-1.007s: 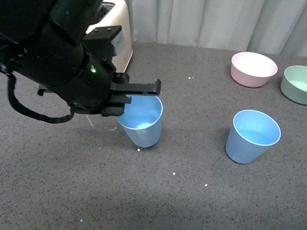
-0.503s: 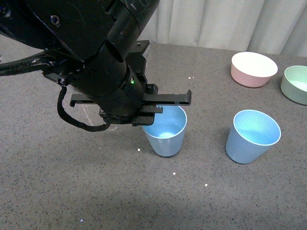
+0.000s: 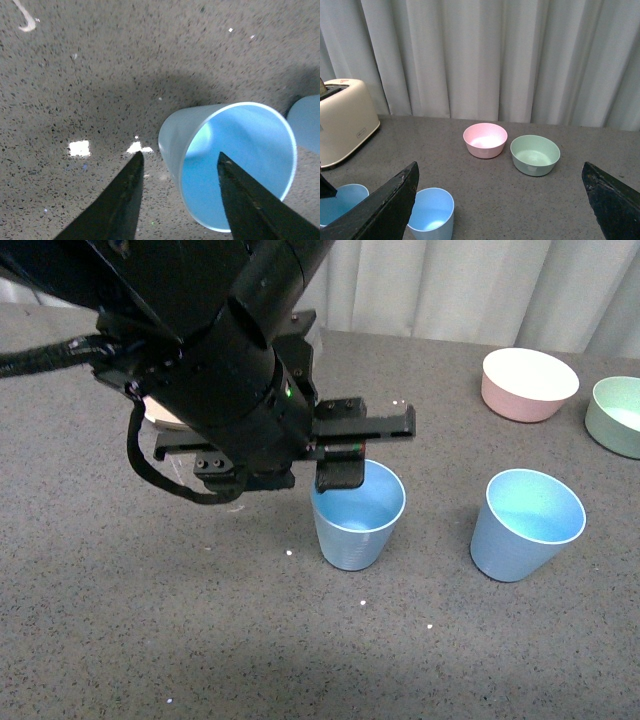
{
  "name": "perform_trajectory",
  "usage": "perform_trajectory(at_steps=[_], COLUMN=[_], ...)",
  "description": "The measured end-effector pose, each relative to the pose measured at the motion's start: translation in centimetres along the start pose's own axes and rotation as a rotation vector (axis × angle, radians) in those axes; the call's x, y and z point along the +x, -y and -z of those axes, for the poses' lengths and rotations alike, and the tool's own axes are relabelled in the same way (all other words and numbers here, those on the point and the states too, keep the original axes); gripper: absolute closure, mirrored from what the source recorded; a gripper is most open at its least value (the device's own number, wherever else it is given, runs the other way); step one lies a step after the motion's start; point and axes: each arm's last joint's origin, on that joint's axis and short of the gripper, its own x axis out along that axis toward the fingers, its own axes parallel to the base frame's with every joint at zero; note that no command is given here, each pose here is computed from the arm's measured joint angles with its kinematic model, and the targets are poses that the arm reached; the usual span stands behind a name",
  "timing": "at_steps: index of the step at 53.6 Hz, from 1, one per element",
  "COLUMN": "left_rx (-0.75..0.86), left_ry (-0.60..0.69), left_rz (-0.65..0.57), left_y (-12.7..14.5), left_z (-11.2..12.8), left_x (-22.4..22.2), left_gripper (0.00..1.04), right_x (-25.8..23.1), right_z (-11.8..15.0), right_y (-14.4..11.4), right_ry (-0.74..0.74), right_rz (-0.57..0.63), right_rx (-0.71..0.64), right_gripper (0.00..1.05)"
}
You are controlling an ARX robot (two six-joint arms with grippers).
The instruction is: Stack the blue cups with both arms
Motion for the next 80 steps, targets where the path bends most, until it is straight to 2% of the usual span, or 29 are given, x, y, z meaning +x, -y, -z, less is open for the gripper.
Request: perform_trajectory(at_steps=[6, 11, 15, 20, 22, 26, 30, 32, 38, 60, 80], left_rx=[-0.036, -0.029, 0.044, 0.093, 0.114, 0.107, 0.107, 0.117, 0.125, 0.136, 0.135], left_ry=[0.110, 0.149, 0.431, 0.658, 0.785, 0.979, 1.049, 1.059, 1.025, 1.015, 1.019], left_rz=[-0.002, -0.010, -0.143, -0.251, -0.265, -0.254, -0.248, -0.250, -0.263, -0.275, -0.274], left_y=[0.1, 0.1, -0.9, -3.0, -4.6, -6.5, -7.4, -8.2, -9.8, -12.5, -13.4], left_z=[-1.3, -1.6, -1.0, 1.3, 2.6, 3.5, 4.0, 4.8, 6.9, 11.3, 13.8], left_x=[-2.7, -3.3, -2.6, -2.5, -3.3, -6.8, -9.0, -10.0, -10.8, -14.2, -16.2], left_gripper=[0.28, 0.17, 0.27, 0.40, 0.49, 0.65, 0.76, 0.84, 1.01, 1.01, 1.01], right_x=[0.0, 0.0, 0.0, 0.0, 0.0, 0.0, 0.0, 0.0, 0.0, 0.0, 0.0], right_z=[0.0, 0.0, 0.0, 0.0, 0.0, 0.0, 0.0, 0.0, 0.0, 0.0, 0.0], right_y=[0.0, 0.0, 0.0, 0.0, 0.0, 0.0, 0.0, 0.0, 0.0, 0.0, 0.0], right_ry=[0.000, 0.000, 0.000, 0.000, 0.000, 0.000, 0.000, 0.000, 0.000, 0.000, 0.000], right_rz=[0.000, 0.000, 0.000, 0.000, 0.002, 0.001, 0.001, 0.000, 0.000, 0.000, 0.000], right_rx=[0.000, 0.000, 0.000, 0.000, 0.000, 0.000, 0.000, 0.000, 0.000, 0.000, 0.000], right_gripper=[0.10, 0.10, 0.10, 0.10, 0.10, 0.10, 0.10, 0.10, 0.10, 0.10, 0.10])
